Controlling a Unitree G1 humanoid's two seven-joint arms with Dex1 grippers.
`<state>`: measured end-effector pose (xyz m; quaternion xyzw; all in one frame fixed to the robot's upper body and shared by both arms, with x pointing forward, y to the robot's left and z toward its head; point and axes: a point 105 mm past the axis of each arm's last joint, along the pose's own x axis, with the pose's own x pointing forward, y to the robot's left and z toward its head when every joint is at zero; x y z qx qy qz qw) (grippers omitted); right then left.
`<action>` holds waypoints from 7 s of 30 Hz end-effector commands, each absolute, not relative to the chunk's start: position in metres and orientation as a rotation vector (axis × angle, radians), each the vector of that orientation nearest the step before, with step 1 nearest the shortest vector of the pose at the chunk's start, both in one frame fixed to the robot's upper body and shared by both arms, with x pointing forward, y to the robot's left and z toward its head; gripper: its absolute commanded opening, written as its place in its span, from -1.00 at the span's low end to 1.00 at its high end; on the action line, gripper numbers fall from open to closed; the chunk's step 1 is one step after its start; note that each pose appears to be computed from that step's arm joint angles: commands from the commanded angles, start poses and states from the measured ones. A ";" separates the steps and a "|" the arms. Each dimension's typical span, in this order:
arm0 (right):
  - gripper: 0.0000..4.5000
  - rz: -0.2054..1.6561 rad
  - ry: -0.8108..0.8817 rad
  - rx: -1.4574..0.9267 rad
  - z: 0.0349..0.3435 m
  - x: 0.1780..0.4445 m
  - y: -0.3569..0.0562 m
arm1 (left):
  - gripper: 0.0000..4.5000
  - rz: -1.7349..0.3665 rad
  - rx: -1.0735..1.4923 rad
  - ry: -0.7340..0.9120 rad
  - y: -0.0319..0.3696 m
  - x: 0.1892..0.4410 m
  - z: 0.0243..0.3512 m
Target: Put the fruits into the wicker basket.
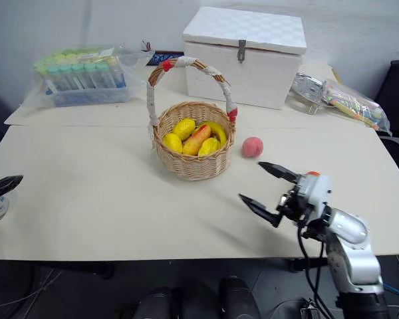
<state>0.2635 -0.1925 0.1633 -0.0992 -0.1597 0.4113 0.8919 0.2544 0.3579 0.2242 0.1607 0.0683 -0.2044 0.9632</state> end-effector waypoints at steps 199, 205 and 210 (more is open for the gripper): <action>0.97 1.198 -0.211 -0.252 0.284 0.383 -0.085 | 1.00 -0.768 0.094 -0.270 0.172 0.227 0.195; 0.97 1.180 -0.239 -0.278 0.288 0.409 -0.062 | 1.00 -0.766 0.101 -0.272 0.172 0.228 0.197; 0.90 1.276 -0.209 -0.320 0.275 0.411 -0.031 | 1.00 -0.771 0.107 -0.279 0.170 0.229 0.198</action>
